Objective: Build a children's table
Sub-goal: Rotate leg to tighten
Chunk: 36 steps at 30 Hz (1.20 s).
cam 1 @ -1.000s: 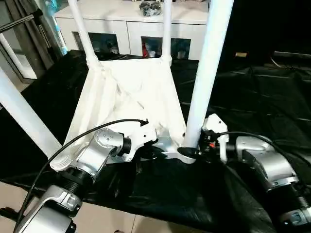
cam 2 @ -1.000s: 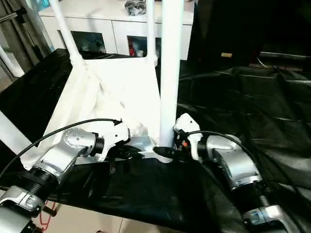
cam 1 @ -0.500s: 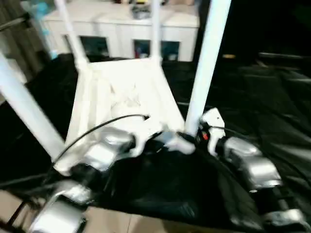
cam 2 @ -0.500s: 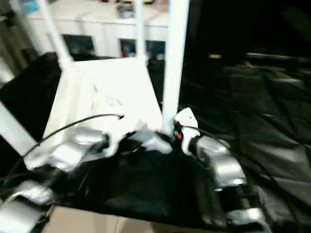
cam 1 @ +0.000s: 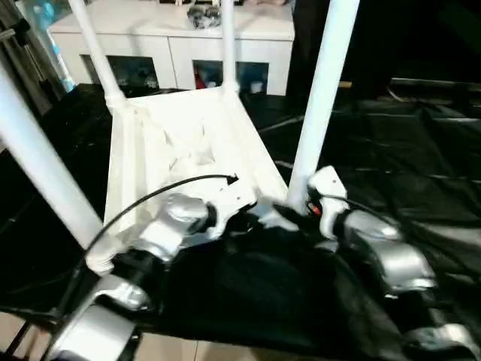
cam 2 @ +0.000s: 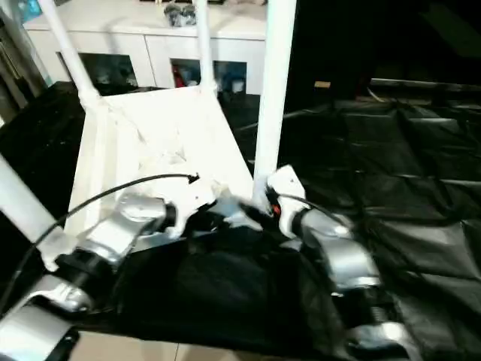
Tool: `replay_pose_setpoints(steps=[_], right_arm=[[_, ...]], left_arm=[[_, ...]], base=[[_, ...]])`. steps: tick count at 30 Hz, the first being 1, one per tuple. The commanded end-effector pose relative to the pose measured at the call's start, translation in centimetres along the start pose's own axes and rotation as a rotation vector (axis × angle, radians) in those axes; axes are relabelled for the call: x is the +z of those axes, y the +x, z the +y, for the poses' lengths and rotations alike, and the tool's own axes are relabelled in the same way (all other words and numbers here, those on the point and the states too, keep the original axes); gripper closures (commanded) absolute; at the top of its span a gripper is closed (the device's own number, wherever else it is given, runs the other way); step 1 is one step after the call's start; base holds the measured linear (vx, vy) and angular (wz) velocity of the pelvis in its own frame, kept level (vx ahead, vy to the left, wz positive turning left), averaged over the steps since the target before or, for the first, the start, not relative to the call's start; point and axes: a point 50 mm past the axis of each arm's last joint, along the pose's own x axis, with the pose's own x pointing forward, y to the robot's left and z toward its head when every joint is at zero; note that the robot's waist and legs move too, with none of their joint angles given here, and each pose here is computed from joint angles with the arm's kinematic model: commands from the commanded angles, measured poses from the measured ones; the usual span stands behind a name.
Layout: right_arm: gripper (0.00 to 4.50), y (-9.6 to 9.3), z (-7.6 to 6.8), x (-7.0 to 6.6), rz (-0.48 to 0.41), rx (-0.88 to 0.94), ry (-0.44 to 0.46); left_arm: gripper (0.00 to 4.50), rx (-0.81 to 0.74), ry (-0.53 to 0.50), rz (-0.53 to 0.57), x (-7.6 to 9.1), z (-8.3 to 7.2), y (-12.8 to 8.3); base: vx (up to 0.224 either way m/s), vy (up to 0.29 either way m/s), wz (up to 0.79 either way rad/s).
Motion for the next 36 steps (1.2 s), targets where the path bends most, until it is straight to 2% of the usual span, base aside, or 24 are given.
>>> replay_pose_setpoints(steps=[1, 6, 8, 10, 12, 15, 22, 26, 30, 36], right_arm=[[1.32, 1.0, 2.9, -0.1, -0.006, 0.242, -0.002], [1.32, -1.5, 3.0, 0.1, 0.040, 0.449, -0.046], [1.57, -2.0, 3.0, 0.2, 0.055, 0.490, -0.057], [1.57, -2.2, 3.0, 0.3, 0.062, 0.512, -0.059], [1.88, -2.3, 3.0, 0.5, 0.061, 0.529, -0.056], [2.07, -2.3, 3.2, 0.6, 0.057, 0.555, -0.047], [2.40, -2.0, 4.3, 0.3, 0.067, 0.631, -0.005], [2.46, -1.6, 4.3, 0.1, 0.033, 0.557, 0.035], [2.46, -0.1, 4.2, -0.7, -0.028, 0.349, 0.098], [2.49, 2.0, 4.2, -2.0, -0.034, 0.123, 0.189]], left_arm=[[4.50, -0.060, 0.003, -0.020, -0.2, -0.6, 0.0], [4.50, -0.194, 0.036, -0.004, -1.2, -1.1, -2.2], [4.50, -0.225, 0.045, -0.002, -1.4, -1.3, -2.8], [4.50, -0.242, 0.048, 0.003, -1.5, -1.4, -3.2], [4.50, -0.250, 0.046, 0.015, -1.7, -1.5, -3.6], [4.50, -0.250, 0.045, 0.019, -1.8, -1.5, -3.8], [4.50, -0.236, 0.024, 0.025, -2.3, -1.7, -4.2], [4.50, -0.112, -0.029, 0.001, -2.1, -1.2, -3.8], [4.50, 0.060, -0.103, -0.039, -1.3, -0.5, -2.6], [4.50, 0.192, -0.164, -0.047, -0.4, -0.8, -0.7]], base=[[0.000, 0.000, 0.00], [0.000, 0.000, 0.00], [0.000, 0.000, 0.00], [0.000, 0.000, 0.00], [0.000, 0.000, 0.00], [0.000, 0.000, 0.00], [0.000, 0.000, 0.00], [0.000, 0.000, 0.00], [0.000, 0.000, 0.00], [0.000, 0.000, 0.00]])
